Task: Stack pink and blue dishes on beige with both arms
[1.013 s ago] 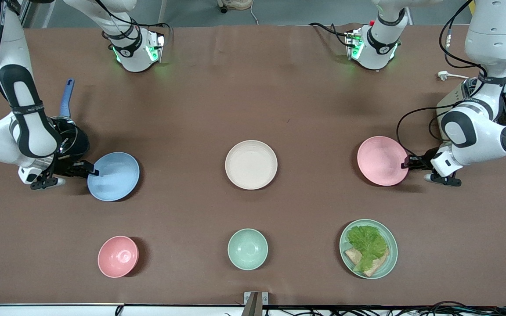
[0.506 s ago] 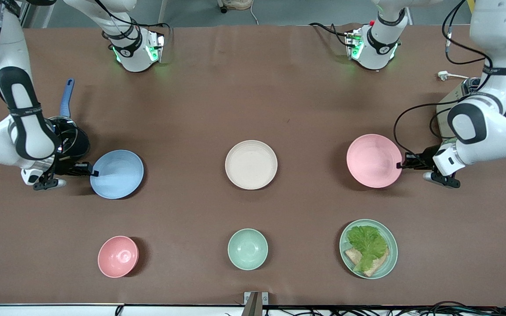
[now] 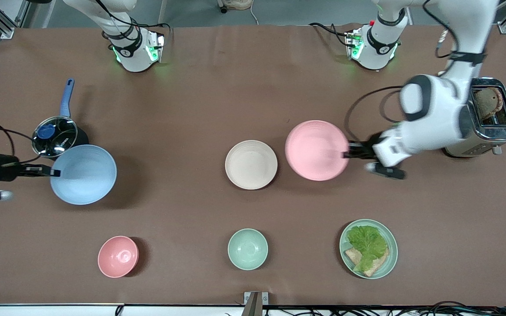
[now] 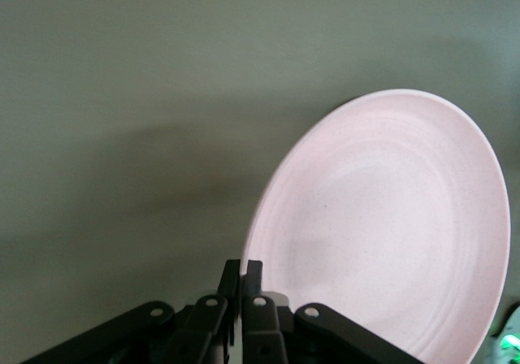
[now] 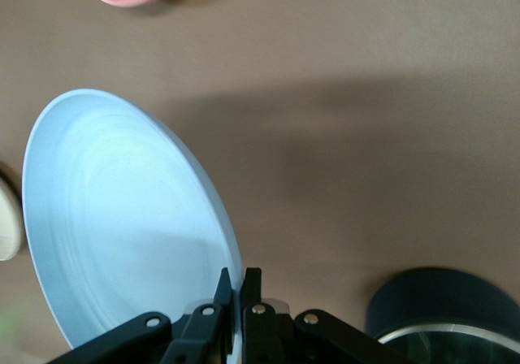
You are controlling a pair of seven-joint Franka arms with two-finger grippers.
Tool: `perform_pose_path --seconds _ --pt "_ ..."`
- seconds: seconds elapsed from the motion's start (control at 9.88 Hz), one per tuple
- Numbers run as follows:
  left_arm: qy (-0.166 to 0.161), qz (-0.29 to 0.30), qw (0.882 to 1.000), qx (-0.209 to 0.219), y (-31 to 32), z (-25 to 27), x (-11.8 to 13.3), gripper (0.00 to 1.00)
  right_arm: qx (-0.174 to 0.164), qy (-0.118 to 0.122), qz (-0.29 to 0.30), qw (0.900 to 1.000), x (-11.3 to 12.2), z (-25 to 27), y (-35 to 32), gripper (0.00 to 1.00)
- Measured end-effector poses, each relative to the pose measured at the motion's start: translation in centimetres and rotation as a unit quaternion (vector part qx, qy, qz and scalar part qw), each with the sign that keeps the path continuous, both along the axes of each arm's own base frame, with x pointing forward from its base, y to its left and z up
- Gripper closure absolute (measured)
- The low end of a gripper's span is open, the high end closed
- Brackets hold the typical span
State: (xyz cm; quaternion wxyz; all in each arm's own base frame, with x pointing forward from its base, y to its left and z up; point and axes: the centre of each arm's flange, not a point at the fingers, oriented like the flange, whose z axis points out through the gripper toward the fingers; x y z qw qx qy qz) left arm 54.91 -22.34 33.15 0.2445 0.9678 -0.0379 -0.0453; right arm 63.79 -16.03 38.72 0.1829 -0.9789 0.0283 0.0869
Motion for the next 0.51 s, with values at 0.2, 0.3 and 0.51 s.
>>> perform_pose_path --seconds 0.2,0.3,0.51 --pt "-0.007 0.027 1.0 0.004 -6.9 -3.6 -1.5 0.96 -0.007 0.01 -0.013 1.0 1.3 3.9 3.5 0.93" --pt "-0.012 0.035 0.999 0.01 -9.4 -5.9 -2.2 0.96 -0.01 0.012 -0.019 1.0 1.6 5.2 5.4 0.93" --pt "-0.013 0.044 0.998 0.031 -13.3 -9.8 -3.7 0.96 -0.015 0.023 -0.038 0.999 1.8 7.7 11.3 0.93"
